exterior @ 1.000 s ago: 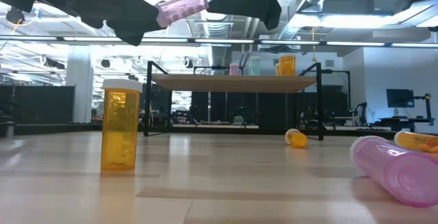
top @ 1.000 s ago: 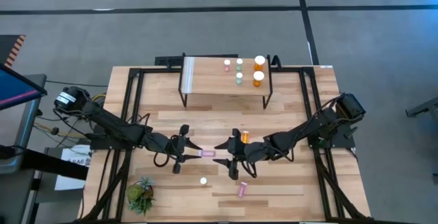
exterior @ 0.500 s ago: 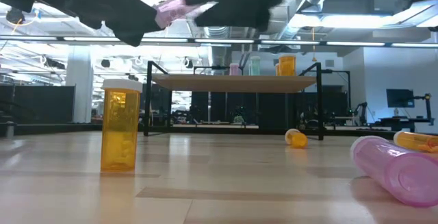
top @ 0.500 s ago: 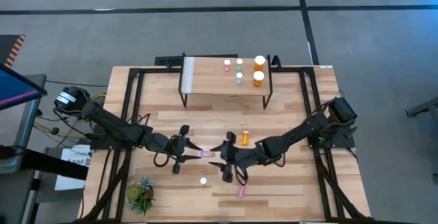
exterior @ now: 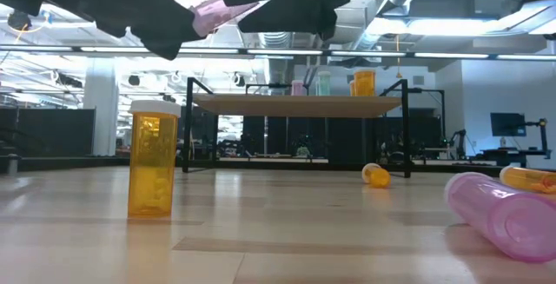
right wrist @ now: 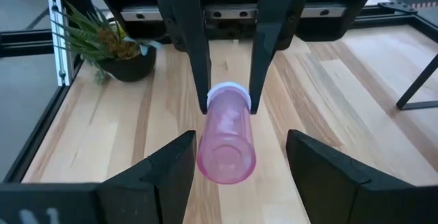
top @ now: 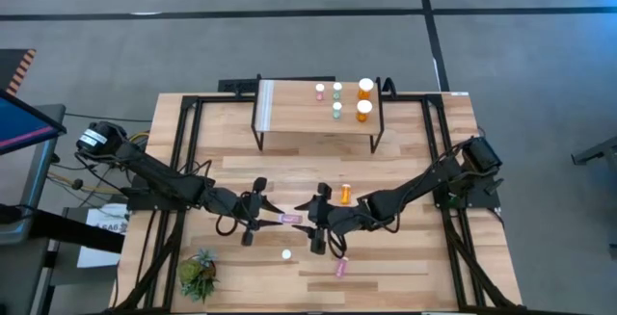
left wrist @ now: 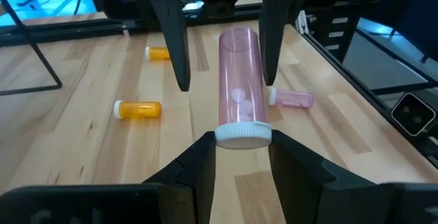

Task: Pick and place medicine bottles onto shelf by color
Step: Put the top small pink pill bottle on the shelf aligned with the other small pink pill bottle

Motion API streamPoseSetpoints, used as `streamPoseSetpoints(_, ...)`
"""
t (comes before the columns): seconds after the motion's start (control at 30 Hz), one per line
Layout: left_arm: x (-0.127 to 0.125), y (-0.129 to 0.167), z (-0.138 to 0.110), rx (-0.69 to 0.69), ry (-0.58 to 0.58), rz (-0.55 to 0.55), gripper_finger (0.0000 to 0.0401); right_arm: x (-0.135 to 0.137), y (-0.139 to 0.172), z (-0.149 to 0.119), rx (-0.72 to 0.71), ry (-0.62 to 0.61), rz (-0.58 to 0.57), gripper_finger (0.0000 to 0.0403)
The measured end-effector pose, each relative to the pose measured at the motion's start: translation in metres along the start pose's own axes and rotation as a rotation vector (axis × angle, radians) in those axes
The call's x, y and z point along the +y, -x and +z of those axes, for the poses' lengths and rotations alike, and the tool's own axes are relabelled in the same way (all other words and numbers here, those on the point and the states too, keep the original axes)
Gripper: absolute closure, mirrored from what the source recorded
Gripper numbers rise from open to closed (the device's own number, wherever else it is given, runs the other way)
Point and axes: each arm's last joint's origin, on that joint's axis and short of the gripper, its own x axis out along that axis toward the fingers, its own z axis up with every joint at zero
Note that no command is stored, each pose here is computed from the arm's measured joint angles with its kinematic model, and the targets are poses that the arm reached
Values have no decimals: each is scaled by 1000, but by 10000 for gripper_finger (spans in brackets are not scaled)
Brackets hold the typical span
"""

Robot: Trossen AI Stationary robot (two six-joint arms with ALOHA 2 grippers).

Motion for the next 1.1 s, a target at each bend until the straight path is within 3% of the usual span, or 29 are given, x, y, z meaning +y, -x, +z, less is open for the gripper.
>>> streamPoseSetpoints(0.3, 0, 0, -2, 21, 3, -4, 290, 1, 0, 0, 1, 0, 1, 168)
streamPoseSetpoints(0.77, 0, 0, -2, 22, 7, -2, 287, 1, 0, 0, 2, 5, 2, 290)
streamPoseSetpoints(1.1, 1, 0, -3, 30, -1, 76, 203, 0, 0, 0, 2, 7, 1, 284)
